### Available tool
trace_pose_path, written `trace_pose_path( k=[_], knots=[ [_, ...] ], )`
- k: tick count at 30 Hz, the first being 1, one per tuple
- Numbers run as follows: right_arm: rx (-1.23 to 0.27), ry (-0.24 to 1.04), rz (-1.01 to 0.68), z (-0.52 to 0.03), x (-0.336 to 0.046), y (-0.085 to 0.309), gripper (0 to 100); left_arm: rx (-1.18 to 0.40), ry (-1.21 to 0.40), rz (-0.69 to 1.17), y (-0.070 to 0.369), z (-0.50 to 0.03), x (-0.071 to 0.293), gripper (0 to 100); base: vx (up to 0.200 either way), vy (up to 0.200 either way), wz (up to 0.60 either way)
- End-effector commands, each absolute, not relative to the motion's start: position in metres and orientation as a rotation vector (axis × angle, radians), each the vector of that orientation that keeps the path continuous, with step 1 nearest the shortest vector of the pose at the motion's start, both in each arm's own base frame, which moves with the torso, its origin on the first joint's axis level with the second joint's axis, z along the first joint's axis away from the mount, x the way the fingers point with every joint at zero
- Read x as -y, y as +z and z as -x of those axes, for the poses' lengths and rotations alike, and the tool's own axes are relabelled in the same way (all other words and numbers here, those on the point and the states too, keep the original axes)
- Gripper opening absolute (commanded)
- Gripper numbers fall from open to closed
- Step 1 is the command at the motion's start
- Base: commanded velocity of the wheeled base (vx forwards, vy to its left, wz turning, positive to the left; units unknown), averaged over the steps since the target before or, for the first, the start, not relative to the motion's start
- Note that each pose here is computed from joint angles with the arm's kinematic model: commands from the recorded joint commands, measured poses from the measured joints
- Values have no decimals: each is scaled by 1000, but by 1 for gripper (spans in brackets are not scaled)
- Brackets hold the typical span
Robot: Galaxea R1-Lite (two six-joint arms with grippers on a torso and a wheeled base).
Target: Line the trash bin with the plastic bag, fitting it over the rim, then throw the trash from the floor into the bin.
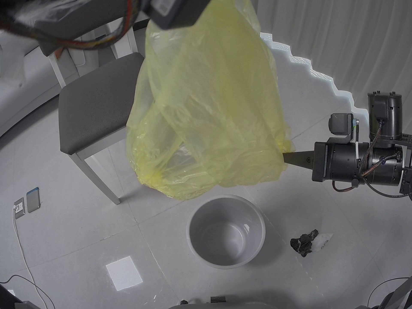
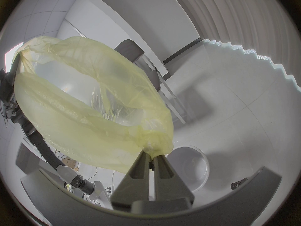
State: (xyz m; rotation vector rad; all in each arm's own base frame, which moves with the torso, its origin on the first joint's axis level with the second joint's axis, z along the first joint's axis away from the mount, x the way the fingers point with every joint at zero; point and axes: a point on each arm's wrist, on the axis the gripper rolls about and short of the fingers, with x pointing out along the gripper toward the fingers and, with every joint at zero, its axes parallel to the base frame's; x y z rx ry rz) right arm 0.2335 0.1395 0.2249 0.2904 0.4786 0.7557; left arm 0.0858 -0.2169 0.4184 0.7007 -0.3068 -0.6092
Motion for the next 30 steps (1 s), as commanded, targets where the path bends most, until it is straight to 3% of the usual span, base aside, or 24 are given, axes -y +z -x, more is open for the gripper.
trace_pose_path(
  k=[1,7,11,15,18,23,30],
  knots=[
    [-484,723,-291,-231,-135,222,0,191,-518,-520,413,-121,223,0,0,0,0],
    [-500,609,-289,-229,-132,212,0,-2,-473,-250,379,-147,205,0,0,0,0],
    [-512,570,-277,-228,-132,206,0,-16,-437,-238,362,-146,186,0,0,0,0],
    [-543,536,-264,-226,-131,195,0,-51,-396,-240,340,-146,144,0,0,0,0],
    [-576,541,-249,-221,-136,187,0,-104,-449,-243,317,-145,128,0,0,0,0],
    [-594,491,-222,-222,-141,178,0,-264,-470,-110,259,-148,123,0,0,0,0],
    [-664,467,-192,-232,-148,157,0,-308,-453,18,206,-171,143,0,0,0,0]
  ],
)
